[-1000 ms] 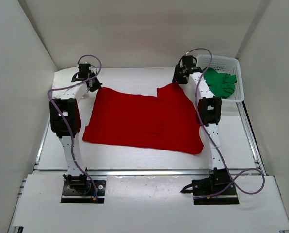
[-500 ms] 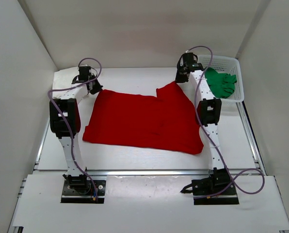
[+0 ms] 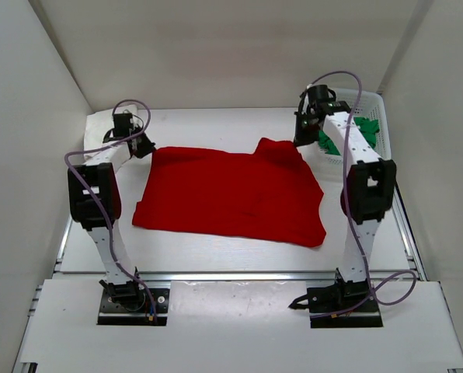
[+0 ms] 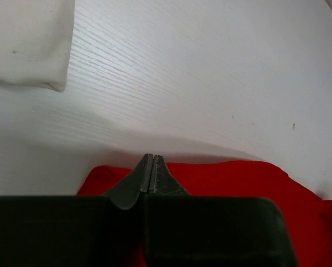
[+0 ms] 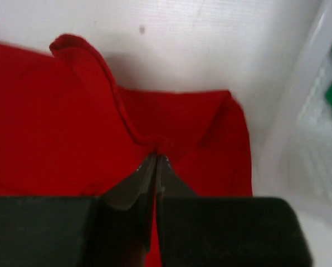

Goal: Fold and stack the t-shirts
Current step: Grap the side of the flattened tshirt furthest away from the robot with both arms, then fold the other side of the tshirt into a rectangle

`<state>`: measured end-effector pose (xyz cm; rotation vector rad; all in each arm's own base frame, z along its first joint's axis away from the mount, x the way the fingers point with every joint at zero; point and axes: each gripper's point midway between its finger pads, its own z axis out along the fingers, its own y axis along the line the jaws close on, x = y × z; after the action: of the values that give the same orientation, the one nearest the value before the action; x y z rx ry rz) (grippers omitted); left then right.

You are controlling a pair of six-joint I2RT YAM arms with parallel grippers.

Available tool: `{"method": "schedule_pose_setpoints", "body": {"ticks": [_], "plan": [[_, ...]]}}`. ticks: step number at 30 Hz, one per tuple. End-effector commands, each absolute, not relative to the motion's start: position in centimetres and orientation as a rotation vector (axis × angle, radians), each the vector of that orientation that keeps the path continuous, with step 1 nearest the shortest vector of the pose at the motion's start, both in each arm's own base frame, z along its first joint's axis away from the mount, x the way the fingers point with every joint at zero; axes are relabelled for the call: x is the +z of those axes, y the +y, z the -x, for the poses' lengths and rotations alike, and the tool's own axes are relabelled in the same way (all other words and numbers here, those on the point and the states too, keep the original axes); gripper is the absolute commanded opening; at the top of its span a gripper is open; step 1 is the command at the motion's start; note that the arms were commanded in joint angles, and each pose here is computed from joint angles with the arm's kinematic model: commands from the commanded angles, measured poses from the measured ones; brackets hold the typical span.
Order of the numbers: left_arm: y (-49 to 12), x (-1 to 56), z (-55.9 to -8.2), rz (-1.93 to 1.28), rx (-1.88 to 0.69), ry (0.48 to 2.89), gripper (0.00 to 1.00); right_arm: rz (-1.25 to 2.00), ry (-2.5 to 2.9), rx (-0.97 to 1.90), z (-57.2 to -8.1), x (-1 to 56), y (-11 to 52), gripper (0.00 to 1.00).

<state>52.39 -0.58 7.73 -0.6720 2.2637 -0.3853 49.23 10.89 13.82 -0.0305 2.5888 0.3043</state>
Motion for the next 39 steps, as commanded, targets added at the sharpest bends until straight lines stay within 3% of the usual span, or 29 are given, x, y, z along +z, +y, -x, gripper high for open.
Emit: {"method": "schedule_pose_setpoints", "body": {"ticks": [1, 13, 21, 33, 37, 39], "plan": [[-0.5, 12.0, -52.1, 0.608, -0.418, 2.178, 0.0, 0.012, 2.497, 0.373, -47.1, 15.2, 11.0, 0.0], [1.9, 13.1, -48.7, 0.67, -0.366, 2.127, 0.0, -0.037, 2.341, 0.388, -38.2, 17.7, 10.9, 0.0], [3.2, 15.0, -45.9, 0.72, -0.366, 2.039, 0.0, -0.097, 2.307, 0.39, -33.1, 16.3, 9.4, 0.0], [3.4, 7.3, -40.3, 0.836, -0.333, 2.23, 0.01, -0.2, 2.392, 0.454, -26.1, 8.4, 9.3, 0.0], [4.5, 6.8, -39.7, 0.971, -0.468, 2.167, 0.19, -0.224, 2.443, 0.474, -24.4, 6.1, 9.7, 0.05], [4.1, 8.1, -39.9, 1.01, -0.586, 2.097, 0.41, -0.218, 2.458, 0.449, -23.7, 5.7, 10.0, 0.23]]}}
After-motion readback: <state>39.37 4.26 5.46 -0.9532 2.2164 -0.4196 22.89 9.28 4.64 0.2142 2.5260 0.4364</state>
